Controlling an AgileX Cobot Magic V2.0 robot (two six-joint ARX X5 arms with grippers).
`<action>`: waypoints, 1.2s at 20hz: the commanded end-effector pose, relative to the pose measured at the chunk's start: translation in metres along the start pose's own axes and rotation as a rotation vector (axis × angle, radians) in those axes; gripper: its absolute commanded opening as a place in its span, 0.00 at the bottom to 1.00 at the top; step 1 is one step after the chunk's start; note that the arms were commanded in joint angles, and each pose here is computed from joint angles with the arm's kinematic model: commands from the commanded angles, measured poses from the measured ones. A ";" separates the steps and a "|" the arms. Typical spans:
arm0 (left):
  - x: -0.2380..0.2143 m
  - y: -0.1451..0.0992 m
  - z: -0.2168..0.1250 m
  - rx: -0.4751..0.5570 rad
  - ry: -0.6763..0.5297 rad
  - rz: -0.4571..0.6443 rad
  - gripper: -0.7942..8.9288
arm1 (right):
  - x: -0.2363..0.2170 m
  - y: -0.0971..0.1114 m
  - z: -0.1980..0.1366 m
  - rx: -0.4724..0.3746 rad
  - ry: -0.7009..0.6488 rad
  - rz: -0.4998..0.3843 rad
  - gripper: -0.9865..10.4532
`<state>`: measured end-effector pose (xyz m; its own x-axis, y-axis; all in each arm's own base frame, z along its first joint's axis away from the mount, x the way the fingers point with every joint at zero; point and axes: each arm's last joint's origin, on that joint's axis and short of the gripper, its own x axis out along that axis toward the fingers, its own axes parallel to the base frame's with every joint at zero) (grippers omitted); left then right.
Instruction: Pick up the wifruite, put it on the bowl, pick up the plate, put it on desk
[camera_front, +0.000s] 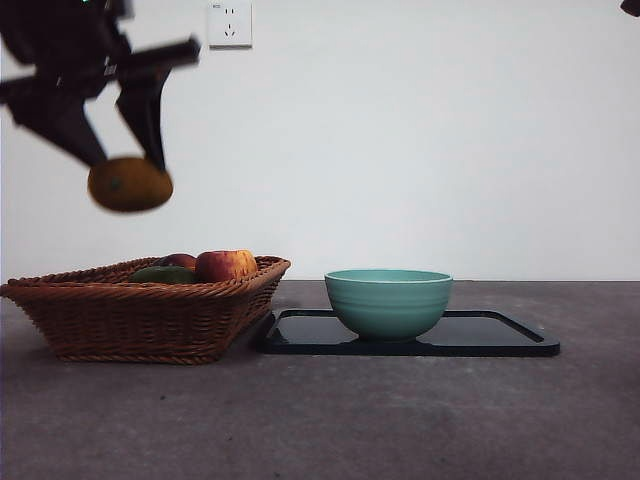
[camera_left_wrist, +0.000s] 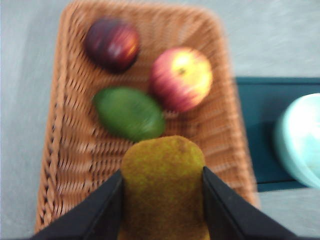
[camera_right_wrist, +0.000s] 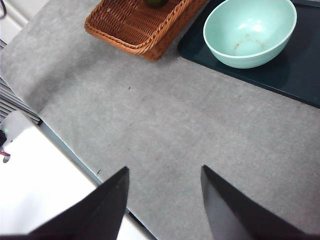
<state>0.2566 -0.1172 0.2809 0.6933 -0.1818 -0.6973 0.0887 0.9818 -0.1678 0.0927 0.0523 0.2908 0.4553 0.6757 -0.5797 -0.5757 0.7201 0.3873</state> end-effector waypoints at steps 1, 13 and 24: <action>0.018 0.003 -0.009 -0.034 -0.013 0.002 0.21 | -0.001 0.001 0.003 -0.024 -0.017 0.003 0.29; 0.098 0.003 -0.037 0.002 0.138 0.042 0.33 | 0.000 0.001 0.003 -0.025 -0.022 0.001 0.29; 0.026 0.000 -0.011 0.009 0.005 -0.080 0.45 | -0.001 0.001 0.003 -0.023 -0.023 0.001 0.29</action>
<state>0.2627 -0.1189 0.2528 0.6717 -0.2499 -0.6973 0.1263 0.9662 -0.2246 0.0935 0.0526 0.2918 0.4636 0.6777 -0.5707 -0.5799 0.7191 0.3828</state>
